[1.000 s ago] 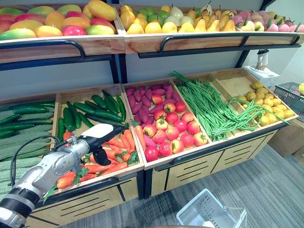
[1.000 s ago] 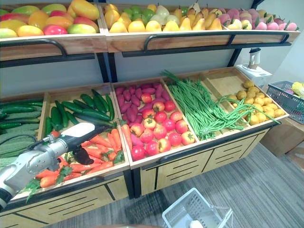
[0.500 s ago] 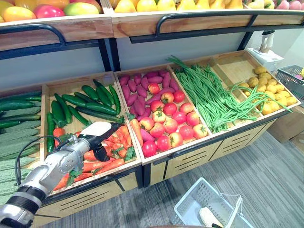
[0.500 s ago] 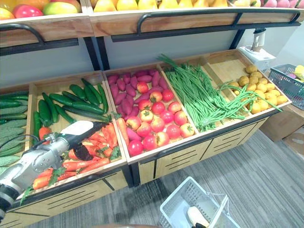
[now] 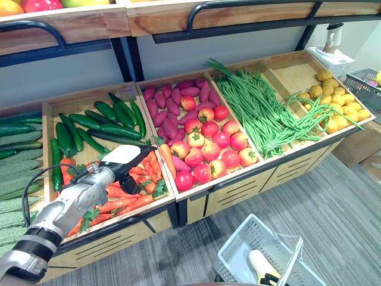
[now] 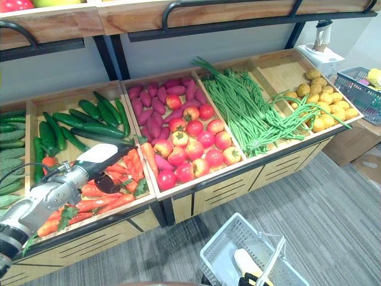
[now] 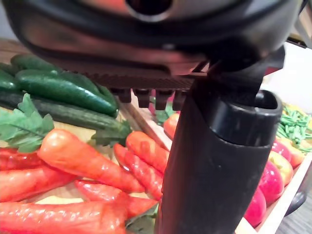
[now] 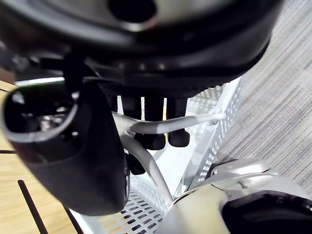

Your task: Pick vegetable in the basket

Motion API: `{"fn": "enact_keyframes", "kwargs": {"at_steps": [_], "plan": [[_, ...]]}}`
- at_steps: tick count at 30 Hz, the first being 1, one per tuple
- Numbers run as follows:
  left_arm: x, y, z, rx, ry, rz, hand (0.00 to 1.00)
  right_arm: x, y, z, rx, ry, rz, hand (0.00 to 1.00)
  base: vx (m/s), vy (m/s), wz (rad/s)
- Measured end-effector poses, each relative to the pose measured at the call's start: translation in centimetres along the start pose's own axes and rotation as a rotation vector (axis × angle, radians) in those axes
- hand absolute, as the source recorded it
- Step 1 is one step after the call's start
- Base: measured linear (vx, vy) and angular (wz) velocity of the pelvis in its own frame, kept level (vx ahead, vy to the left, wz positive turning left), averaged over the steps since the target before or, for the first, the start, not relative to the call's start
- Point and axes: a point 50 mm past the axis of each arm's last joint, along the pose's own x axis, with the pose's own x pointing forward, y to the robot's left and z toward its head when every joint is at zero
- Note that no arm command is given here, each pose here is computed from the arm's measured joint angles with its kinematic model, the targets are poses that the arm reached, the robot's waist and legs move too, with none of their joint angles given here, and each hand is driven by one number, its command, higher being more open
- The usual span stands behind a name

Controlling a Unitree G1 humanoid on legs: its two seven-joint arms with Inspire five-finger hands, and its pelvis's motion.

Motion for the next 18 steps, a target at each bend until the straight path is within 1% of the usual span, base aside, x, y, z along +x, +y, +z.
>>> {"fn": "enact_keyframes", "kwargs": {"at_steps": [9,13,18], "plan": [[0.0,-0.5,-0.7,-0.013,0.035,-0.019,1.0,0.1,0.8,1.9,-0.024,-0.082,0.039,0.0,-0.02,-0.043,-0.03],[0.5,1.0,-0.5,0.005,0.023,0.033,1.0,0.2,1.1,2.9,-0.034,-0.126,0.055,0.0,-0.05,-0.054,-0.08],[0.5,2.6,-1.2,0.03,0.045,0.097,1.0,0.2,1.6,4.3,-0.072,-0.189,0.092,0.0,-0.07,-0.045,-0.19]]}}
